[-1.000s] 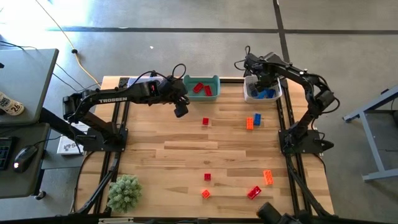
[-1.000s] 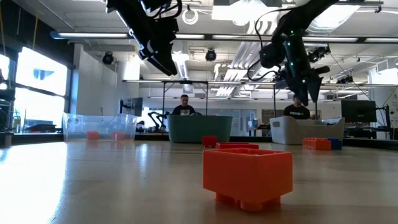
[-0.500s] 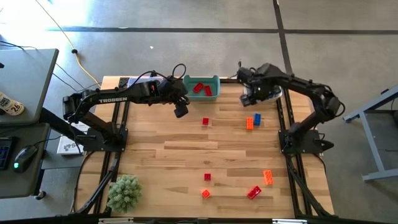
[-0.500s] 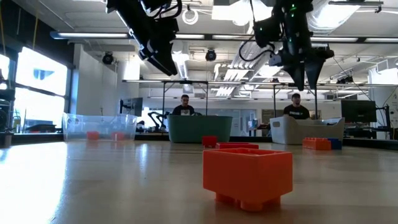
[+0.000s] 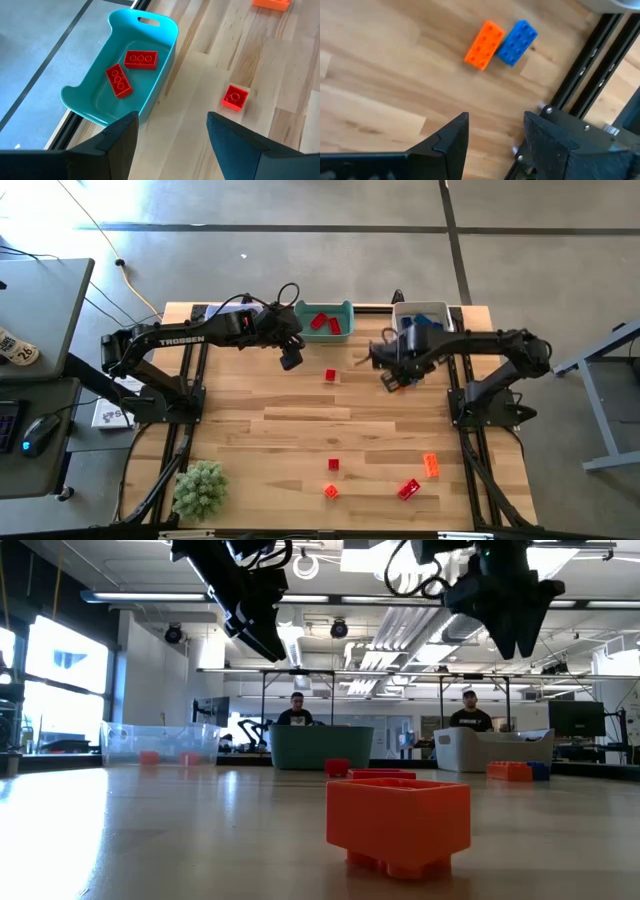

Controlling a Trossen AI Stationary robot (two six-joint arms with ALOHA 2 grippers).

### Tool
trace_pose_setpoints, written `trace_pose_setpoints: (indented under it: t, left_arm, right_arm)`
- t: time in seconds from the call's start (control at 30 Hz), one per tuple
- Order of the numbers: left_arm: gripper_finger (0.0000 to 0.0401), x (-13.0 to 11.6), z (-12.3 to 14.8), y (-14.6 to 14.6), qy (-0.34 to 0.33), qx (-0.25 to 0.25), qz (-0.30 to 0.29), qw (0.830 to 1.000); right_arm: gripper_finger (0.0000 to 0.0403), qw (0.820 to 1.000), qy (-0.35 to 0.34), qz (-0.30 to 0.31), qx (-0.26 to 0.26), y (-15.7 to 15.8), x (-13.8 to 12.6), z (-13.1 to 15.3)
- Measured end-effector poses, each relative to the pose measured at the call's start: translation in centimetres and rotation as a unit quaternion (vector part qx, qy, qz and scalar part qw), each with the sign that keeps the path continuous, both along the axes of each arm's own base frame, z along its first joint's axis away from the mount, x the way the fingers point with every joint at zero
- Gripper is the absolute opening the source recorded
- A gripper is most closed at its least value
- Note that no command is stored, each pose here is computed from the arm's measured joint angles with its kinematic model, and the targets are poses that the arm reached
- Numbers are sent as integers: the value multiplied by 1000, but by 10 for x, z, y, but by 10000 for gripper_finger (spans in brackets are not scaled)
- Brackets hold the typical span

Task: Sort & place blocks by color
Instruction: Put the orange game piece into the transparent bin

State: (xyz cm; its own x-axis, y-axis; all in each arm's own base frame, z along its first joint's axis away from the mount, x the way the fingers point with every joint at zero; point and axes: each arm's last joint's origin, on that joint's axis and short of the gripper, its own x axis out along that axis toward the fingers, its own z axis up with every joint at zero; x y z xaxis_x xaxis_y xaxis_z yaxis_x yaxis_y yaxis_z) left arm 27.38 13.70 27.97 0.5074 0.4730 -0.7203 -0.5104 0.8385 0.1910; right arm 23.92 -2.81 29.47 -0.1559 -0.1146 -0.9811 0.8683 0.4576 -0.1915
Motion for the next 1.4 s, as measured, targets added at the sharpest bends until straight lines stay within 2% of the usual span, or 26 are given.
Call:
trace_pose_setpoints:
  t: [0.3,0.57,0.63,0.77,0.93,1.1,1.23,1.4]
  left_arm:
    - [223,0,0,0,0,0,0,1000]
    - [223,0,0,0,0,0,0,1000]
    - [223,0,0,0,0,0,0,1000]
    - [223,0,0,0,0,1,0,1000]
    - [223,0,0,0,0,1,1,1000]
    - [223,0,0,0,0,1,2,1000]
    - [223,0,0,0,-6,-5,11,1000]
    - [223,0,0,0,-15,-14,24,999]
  right_arm:
    - [176,997,-26,3,-71,60,-1,1]
    - [176,993,-44,4,-109,78,-4,-1]
    - [176,993,-35,-5,-109,79,-12,-7]
    - [176,995,-15,-51,-82,80,-39,-20]
    - [176,992,-61,-100,-41,89,-59,-23]
    - [176,987,-92,-132,0,103,-66,-25]
    - [177,987,-87,-127,41,116,-67,-34]
    - [194,985,-96,-126,67,133,-71,-47]
